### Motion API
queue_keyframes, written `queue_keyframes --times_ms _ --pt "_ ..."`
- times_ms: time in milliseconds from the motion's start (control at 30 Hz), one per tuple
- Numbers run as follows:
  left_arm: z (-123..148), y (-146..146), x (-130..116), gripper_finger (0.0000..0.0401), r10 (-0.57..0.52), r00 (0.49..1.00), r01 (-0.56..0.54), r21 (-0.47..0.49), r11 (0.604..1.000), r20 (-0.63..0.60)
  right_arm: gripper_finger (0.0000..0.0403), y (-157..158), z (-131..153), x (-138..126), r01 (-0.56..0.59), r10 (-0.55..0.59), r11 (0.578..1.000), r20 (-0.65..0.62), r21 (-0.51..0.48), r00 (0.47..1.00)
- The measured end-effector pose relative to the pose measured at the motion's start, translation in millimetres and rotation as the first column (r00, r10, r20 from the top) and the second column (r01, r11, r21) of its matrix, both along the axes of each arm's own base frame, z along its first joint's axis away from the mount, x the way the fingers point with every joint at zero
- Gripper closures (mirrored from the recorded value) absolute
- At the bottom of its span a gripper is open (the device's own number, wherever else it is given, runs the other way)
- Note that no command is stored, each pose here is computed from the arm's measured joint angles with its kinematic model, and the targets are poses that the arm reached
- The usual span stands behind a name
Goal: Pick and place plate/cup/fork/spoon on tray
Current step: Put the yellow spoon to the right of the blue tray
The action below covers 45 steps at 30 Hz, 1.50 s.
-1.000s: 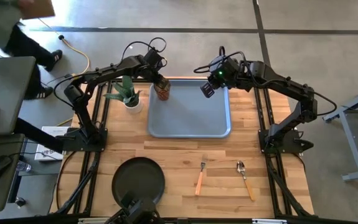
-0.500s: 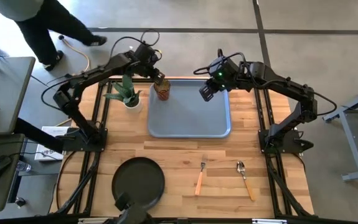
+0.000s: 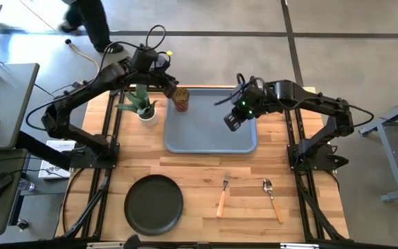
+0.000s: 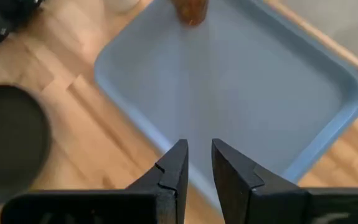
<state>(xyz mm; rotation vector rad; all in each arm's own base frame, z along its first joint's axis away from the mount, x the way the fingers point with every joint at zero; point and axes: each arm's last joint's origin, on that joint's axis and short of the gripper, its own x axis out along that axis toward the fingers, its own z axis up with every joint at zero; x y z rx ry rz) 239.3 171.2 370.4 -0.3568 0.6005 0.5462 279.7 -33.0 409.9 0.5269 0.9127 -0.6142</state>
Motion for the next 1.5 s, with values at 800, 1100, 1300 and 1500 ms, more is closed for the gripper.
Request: queue_keyframes --times_ms 800,1100,1300,1500 --pt "12.3 -87.1 28.8 0.029 -0.341 0.939 0.341 -0.005 0.94 0.055 0.034 135.2 -29.6 -2.7 -0.015 0.044 0.979 -0.143 0.202 0.989" --pt "11.5 -100.6 32.1 0.029 -0.374 0.926 0.375 -0.017 0.927 0.049 0.034 180.7 -56.9 -2.5 -0.007 0.085 0.967 -0.298 0.253 0.951" --pt "11.4 -108.7 34.0 0.029 -0.393 0.918 0.395 -0.026 0.918 0.053 0.034 202.9 -70.6 -10.6 0.014 0.082 0.972 -0.393 0.236 0.916" --pt "11.4 -113.4 35.0 0.029 -0.393 0.917 0.396 -0.047 0.917 0.062 0.034 222.5 -85.3 -26.8 0.022 0.083 0.975 -0.45 0.223 0.889"
